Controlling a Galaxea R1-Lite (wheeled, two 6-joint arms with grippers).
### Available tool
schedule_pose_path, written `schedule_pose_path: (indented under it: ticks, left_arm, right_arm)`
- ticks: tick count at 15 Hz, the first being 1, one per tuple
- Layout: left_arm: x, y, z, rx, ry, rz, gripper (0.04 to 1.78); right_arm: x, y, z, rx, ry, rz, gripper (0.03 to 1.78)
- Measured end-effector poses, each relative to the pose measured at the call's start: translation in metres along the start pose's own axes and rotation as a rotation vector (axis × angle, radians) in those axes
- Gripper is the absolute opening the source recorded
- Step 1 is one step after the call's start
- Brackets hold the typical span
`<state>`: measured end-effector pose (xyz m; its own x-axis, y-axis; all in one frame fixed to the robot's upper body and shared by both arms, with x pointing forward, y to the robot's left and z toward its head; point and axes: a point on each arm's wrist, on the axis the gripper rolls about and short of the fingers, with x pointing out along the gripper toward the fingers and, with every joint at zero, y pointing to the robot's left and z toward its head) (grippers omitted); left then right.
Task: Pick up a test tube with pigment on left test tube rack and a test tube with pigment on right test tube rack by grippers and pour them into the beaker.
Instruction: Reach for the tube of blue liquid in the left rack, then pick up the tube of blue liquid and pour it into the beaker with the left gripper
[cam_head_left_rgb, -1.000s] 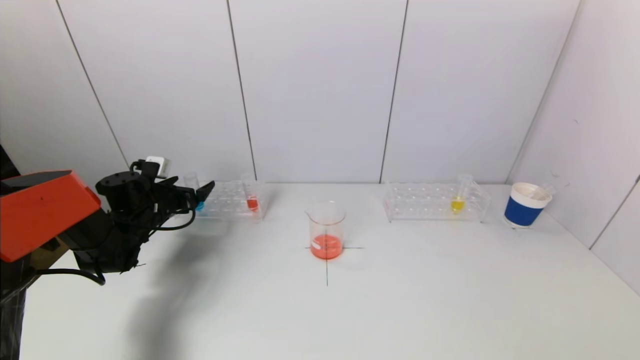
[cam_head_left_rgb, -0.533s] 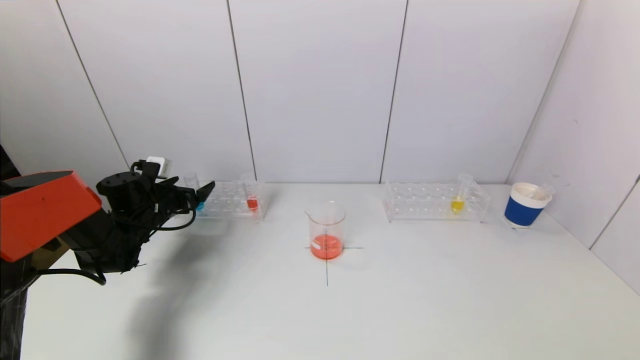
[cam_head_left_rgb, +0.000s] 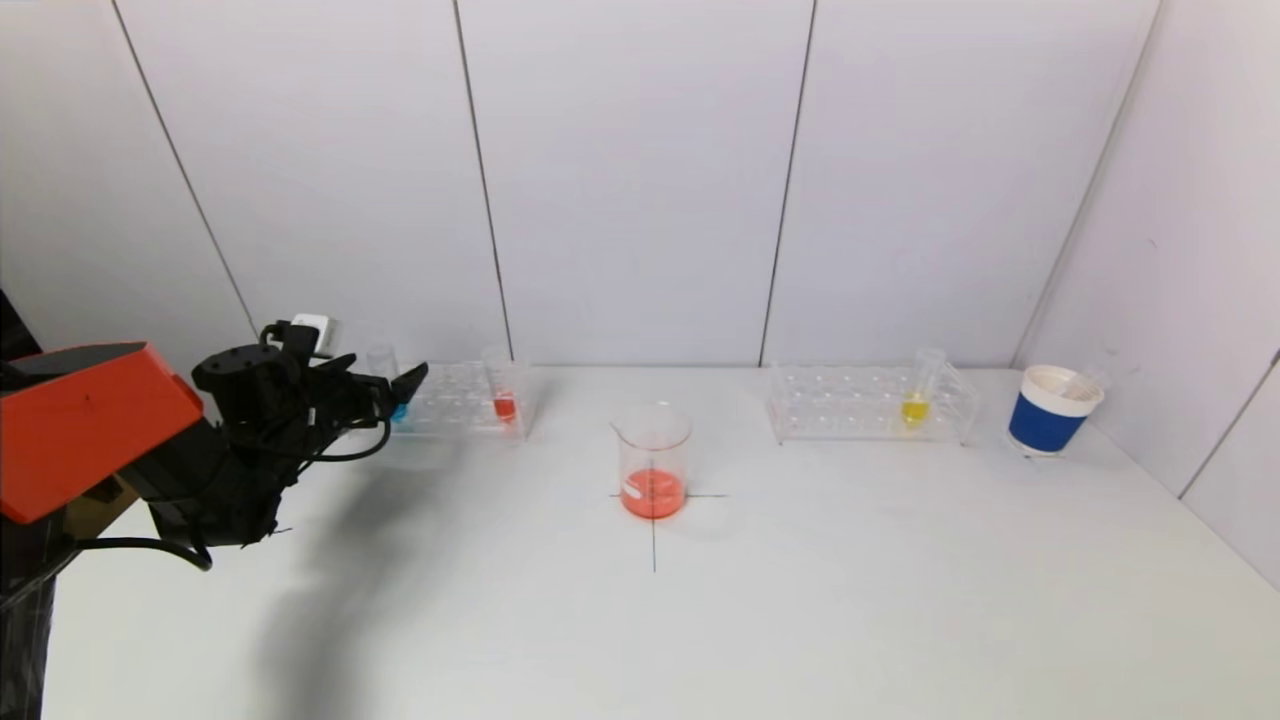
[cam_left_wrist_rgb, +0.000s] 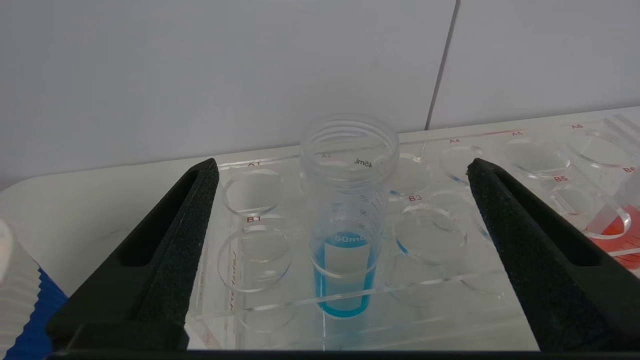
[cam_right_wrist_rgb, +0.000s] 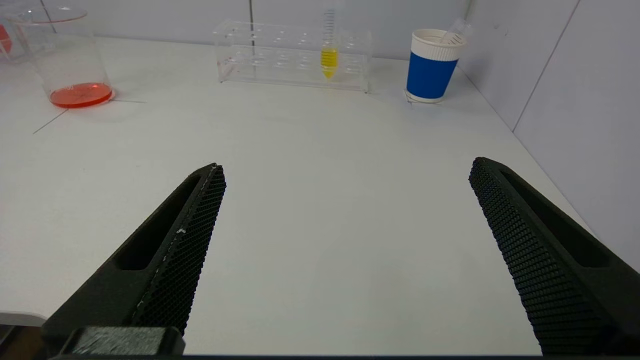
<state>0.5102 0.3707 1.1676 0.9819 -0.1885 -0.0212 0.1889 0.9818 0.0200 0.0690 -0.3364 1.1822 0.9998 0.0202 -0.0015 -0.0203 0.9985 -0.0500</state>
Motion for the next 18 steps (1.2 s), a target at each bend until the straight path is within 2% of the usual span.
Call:
schedule_pose_path:
  ticks: [2, 4, 8, 9, 18]
  left_arm:
    - [-0.0002, 0.0006, 0.0002, 0.0, -0.001, 0.002, 1.56]
    - [-0.0005, 0.0016, 0.0005, 0.0, -0.001, 0.005, 1.32]
    - [-0.0006, 0.0017, 0.0007, 0.001, -0.002, 0.004, 0.57]
    - [-0.0006, 0.0015, 0.0006, 0.001, -0.001, 0.003, 0.48]
    - [-0.0008, 0.0017, 0.0015, 0.002, -0.004, 0.004, 0.43]
  right_arm:
    - [0.0, 0.0, 0.0, 0.0, 0.0, 0.0, 1.77]
    - [0.0, 0.0, 0.0, 0.0, 0.0, 0.0, 1.77]
    - [0.0, 0.0, 0.0, 0.0, 0.0, 0.0, 1.77]
    - [0.0, 0.0, 0.0, 0.0, 0.0, 0.0, 1.77]
    - [0.0, 0.0, 0.0, 0.0, 0.0, 0.0, 1.77]
